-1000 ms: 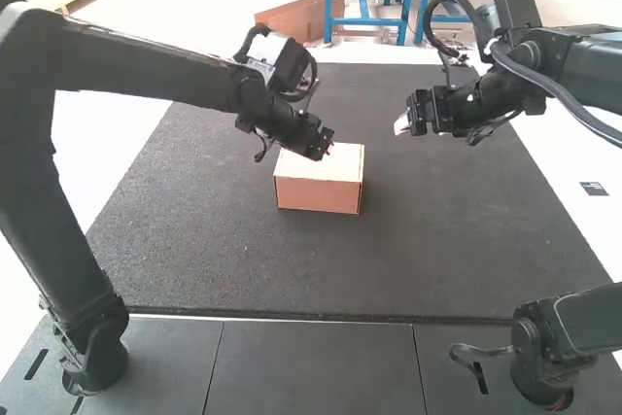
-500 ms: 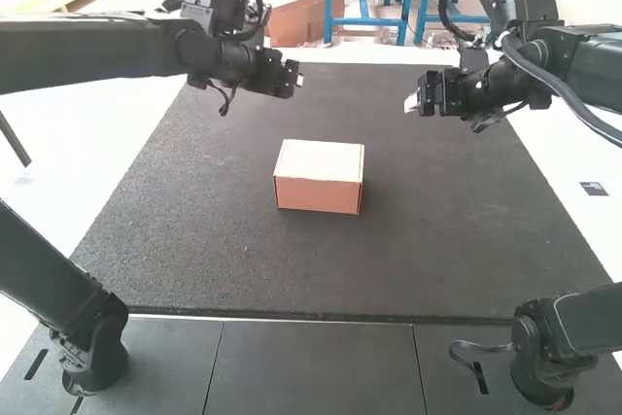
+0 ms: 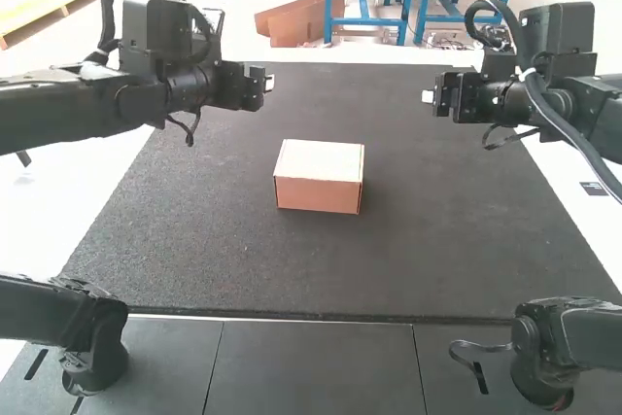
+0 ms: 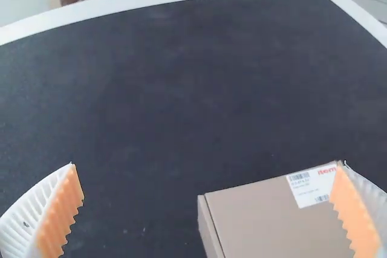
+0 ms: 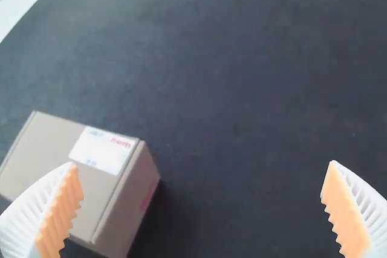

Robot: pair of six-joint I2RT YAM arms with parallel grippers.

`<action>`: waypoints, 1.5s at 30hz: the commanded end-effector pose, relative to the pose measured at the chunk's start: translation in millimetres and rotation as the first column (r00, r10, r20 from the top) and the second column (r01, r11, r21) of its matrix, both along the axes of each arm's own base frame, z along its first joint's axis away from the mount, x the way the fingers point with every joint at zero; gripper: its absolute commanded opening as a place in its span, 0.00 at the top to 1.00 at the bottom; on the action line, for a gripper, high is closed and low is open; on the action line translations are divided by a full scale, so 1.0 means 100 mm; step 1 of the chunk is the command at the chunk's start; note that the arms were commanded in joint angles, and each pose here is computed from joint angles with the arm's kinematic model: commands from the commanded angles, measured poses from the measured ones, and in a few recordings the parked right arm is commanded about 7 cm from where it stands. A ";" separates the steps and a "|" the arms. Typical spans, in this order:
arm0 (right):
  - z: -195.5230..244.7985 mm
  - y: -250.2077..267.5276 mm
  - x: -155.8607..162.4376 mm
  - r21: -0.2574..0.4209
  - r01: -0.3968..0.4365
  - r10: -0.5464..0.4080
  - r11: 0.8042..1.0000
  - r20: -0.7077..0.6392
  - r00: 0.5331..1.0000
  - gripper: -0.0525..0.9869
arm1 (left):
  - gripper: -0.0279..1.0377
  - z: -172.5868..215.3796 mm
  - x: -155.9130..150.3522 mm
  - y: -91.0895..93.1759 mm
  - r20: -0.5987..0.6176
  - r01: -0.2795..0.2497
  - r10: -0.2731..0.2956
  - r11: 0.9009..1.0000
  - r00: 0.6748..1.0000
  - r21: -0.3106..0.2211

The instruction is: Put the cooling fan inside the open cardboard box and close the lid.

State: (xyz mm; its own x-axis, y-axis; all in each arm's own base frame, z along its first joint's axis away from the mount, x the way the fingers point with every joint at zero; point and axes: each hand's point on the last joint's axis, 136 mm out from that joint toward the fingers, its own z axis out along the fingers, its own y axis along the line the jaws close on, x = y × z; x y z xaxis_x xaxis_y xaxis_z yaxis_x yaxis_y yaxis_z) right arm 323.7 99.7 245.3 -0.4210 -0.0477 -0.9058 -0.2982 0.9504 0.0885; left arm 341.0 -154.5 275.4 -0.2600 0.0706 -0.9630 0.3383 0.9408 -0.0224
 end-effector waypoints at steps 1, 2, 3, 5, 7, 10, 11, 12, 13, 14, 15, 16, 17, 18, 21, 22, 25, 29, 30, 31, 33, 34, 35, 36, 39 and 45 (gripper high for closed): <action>0.14 -0.13 -0.05 0.007 0.053 -0.053 0.999 0.068 0.996 0.08 | 0.07 0.17 -0.14 0.12 0.079 -0.011 0.015 0.999 0.997 -0.043; 0.15 -0.15 -0.06 0.009 0.058 -0.059 0.998 0.083 0.995 0.08 | 0.07 0.19 -0.18 0.15 0.100 -0.012 0.017 0.999 0.995 -0.053; 0.15 -0.15 -0.08 0.010 0.058 -0.058 0.998 0.092 0.994 0.08 | 0.07 0.20 -0.22 0.18 0.115 -0.012 0.019 0.998 0.993 -0.059; 0.15 -0.16 -0.11 0.014 0.056 -0.058 0.998 0.112 0.992 0.08 | 0.07 0.14 -0.27 0.25 0.125 -0.031 0.038 0.998 0.991 -0.059; 0.12 -0.17 -0.15 0.014 0.057 -0.059 0.998 0.118 0.991 0.08 | 0.07 0.08 -0.30 0.34 0.127 -0.061 0.067 0.997 0.990 -0.054; 0.08 -0.20 -0.20 0.016 0.067 -0.068 0.998 0.141 0.988 0.08 | 0.07 0.04 -0.35 0.43 0.148 -0.083 0.092 0.994 0.985 -0.067; 0.09 -0.21 -0.22 0.016 0.070 -0.072 0.997 0.156 0.985 0.08 | 0.06 0.05 -0.38 0.47 0.165 -0.087 0.099 0.993 0.981 -0.077; 0.08 -0.25 -0.23 0.012 0.085 -0.086 0.996 0.167 0.982 0.08 | 0.06 0.06 -0.40 0.50 0.187 -0.091 0.107 0.992 0.976 -0.090; 0.07 -0.26 -0.25 0.009 0.090 -0.090 0.996 0.181 0.979 0.08 | 0.06 0.09 -0.43 0.53 0.213 -0.093 0.114 0.990 0.970 -0.105; 0.06 -0.27 -0.27 0.011 0.091 -0.091 0.996 0.191 0.977 0.08 | 0.06 0.11 -0.46 0.56 0.234 -0.094 0.119 0.989 0.965 -0.116; 0.05 -0.29 -0.29 0.012 0.096 -0.097 0.995 0.197 0.976 0.08 | 0.06 0.10 -0.48 0.58 0.240 -0.096 0.123 0.988 0.963 -0.120; 0.04 -0.31 -0.31 0.013 0.104 -0.104 0.995 0.206 0.973 0.08 | 0.06 0.07 -0.50 0.60 0.240 -0.097 0.124 0.988 0.963 -0.120; 0.01 -0.31 -0.33 0.015 0.102 -0.103 0.995 0.211 0.972 0.08 | 0.06 0.04 -0.53 0.62 0.243 -0.102 0.129 0.987 0.961 -0.121; 0.00 -0.32 -0.35 0.017 0.105 -0.106 0.994 0.216 0.971 0.08 | 0.06 0.02 -0.54 0.64 0.243 -0.106 0.133 0.987 0.961 -0.121; -0.02 -0.35 -0.43 0.027 0.111 -0.114 0.993 0.240 0.964 0.08 | 0.06 -0.03 -0.60 0.71 0.256 -0.118 0.148 0.985 0.955 -0.127; -0.02 -0.37 -0.45 0.034 0.120 -0.125 0.992 0.253 0.959 0.08 | 0.06 -0.04 -0.62 0.74 0.263 -0.125 0.155 0.984 0.952 -0.129; -0.01 -0.43 -0.54 0.065 0.141 -0.154 0.988 0.296 0.943 0.08 | 0.07 -0.12 -0.68 0.81 0.288 -0.136 0.165 0.984 0.943 -0.117; 0.09 -0.51 -0.66 0.102 0.157 -0.184 0.982 0.383 0.905 0.08 | 0.07 -0.16 -0.78 0.88 0.350 -0.150 0.161 0.987 0.923 -0.057; 0.10 -0.51 -0.69 0.106 0.154 -0.184 0.982 0.395 0.900 0.08 | 0.07 -0.18 -0.80 0.89 0.365 -0.152 0.156 0.988 0.918 -0.040; 0.13 -0.51 -0.72 0.115 0.148 -0.183 0.982 0.415 0.891 0.08 | 0.07 -0.20 -0.83 0.90 0.378 -0.151 0.152 0.988 0.913 -0.032; 0.21 -0.51 -0.77 0.130 0.135 -0.179 0.982 0.448 0.876 0.08 | 0.07 -0.19 -0.88 0.90 0.418 -0.149 0.140 0.989 0.898 -0.010; 0.24 -0.51 -0.79 0.134 0.132 -0.179 0.982 0.457 0.872 0.08 | 0.07 -0.20 -0.90 0.91 0.433 -0.152 0.136 0.988 0.891 0.001; 0.25 -0.52 -0.79 0.136 0.133 -0.181 0.982 0.460 0.869 0.08 | 0.07 -0.20 -0.93 0.91 0.448 -0.150 0.129 0.989 0.885 0.011; 0.27 -0.52 -0.80 0.137 0.133 -0.182 0.982 0.470 0.864 0.08 | 0.07 -0.21 -0.95 0.92 0.458 -0.149 0.128 0.989 0.880 0.012; 0.31 -0.53 -0.81 0.117 0.138 -0.178 0.984 0.504 0.845 0.08 | 0.07 -0.27 -1.00 0.93 0.471 -0.147 0.122 0.989 0.874 0.016; 0.22 -0.55 -0.77 0.101 0.148 -0.179 0.984 0.519 0.836 0.08 | 0.07 -0.25 -1.11 0.96 0.514 -0.147 0.125 0.989 0.849 0.001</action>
